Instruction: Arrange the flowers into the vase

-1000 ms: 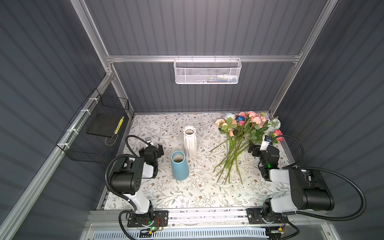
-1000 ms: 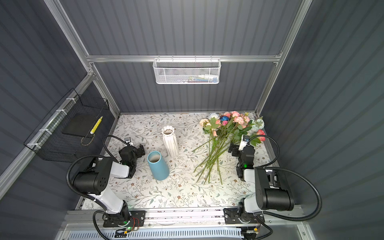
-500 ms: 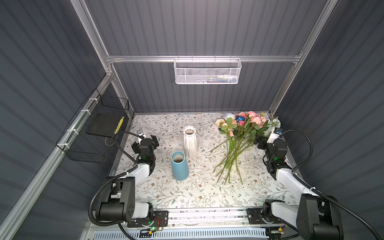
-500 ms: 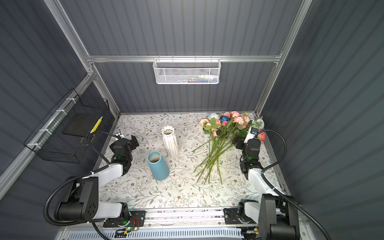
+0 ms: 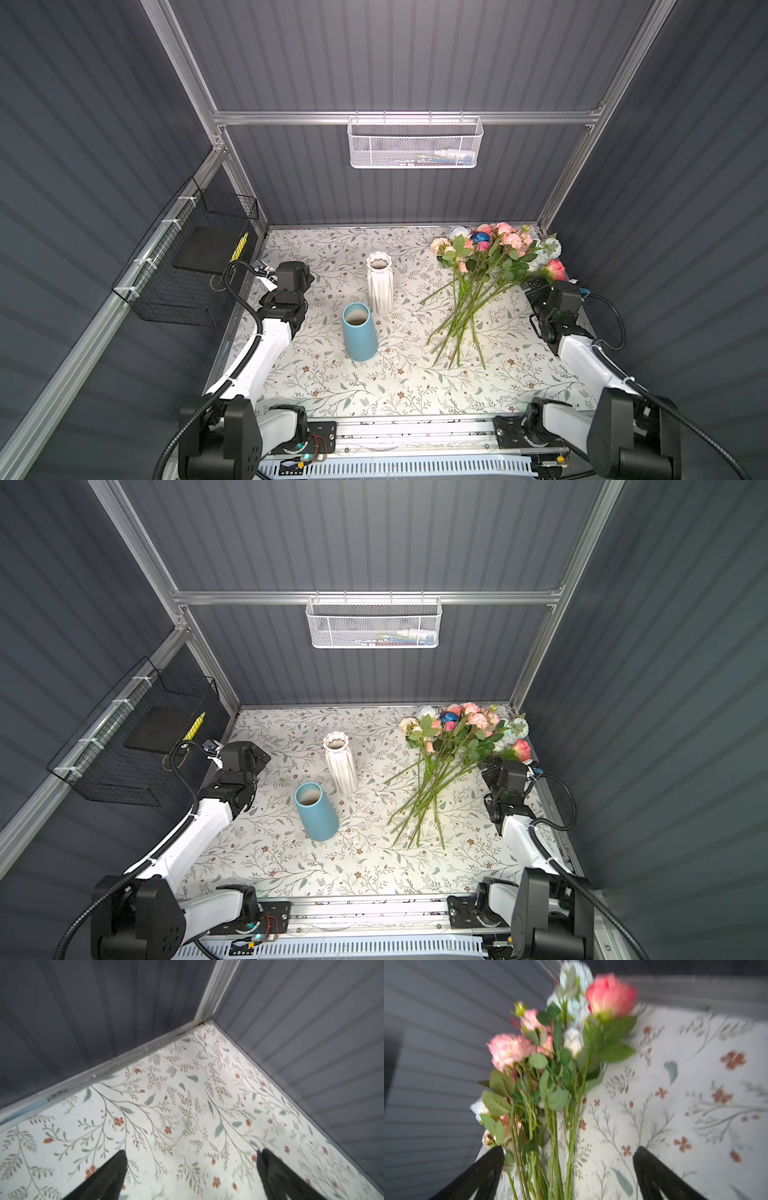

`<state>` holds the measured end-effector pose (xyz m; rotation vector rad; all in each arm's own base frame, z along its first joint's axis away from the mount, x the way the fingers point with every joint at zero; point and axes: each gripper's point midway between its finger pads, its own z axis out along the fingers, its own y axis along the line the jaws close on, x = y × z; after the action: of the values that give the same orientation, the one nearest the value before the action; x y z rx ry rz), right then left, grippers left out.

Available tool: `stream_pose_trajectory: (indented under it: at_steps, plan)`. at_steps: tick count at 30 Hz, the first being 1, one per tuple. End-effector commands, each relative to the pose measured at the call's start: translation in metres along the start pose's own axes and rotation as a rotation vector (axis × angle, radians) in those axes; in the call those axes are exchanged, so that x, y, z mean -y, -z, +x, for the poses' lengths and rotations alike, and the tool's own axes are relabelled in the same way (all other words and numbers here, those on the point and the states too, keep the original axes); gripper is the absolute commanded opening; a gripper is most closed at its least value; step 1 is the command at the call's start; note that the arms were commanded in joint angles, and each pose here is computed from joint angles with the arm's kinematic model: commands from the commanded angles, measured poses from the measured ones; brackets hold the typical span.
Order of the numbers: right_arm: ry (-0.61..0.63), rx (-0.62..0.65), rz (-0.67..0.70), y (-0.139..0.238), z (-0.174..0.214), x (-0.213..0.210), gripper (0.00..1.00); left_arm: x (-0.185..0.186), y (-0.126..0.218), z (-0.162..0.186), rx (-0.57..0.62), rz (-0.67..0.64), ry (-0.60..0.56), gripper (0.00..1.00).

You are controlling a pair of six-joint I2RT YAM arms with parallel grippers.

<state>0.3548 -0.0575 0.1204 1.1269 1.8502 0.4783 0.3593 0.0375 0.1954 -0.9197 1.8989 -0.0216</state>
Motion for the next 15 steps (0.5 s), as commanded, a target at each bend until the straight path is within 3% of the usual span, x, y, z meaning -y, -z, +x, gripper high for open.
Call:
stream_pose_trajectory:
  at_steps: [1, 4, 7, 10, 15]
  plan:
    - [0.002, -0.213, -0.116, -0.003, 0.032, -0.027, 0.99, 0.003, 0.017, 0.017, -0.154, 0.074, 0.110, 0.89]
    - [0.059, -0.305, -0.097, -0.004, 0.047, -0.027, 0.99, 0.005, 0.021, 0.061, -0.352, 0.118, 0.114, 0.81]
    - [0.088, -0.327, -0.097, -0.004, 0.056, -0.024, 0.99, 0.008, 0.023, 0.102, -0.500, 0.188, 0.182, 0.78]
    - [0.108, -0.334, -0.110, 0.001, 0.061, -0.025, 0.99, 0.007, 0.030, 0.129, -0.574, 0.222, 0.215, 0.76]
    - [0.168, -0.349, -0.139, 0.007, 0.066, -0.039, 0.99, 0.019, 0.046, 0.164, -0.626, 0.268, 0.115, 0.75]
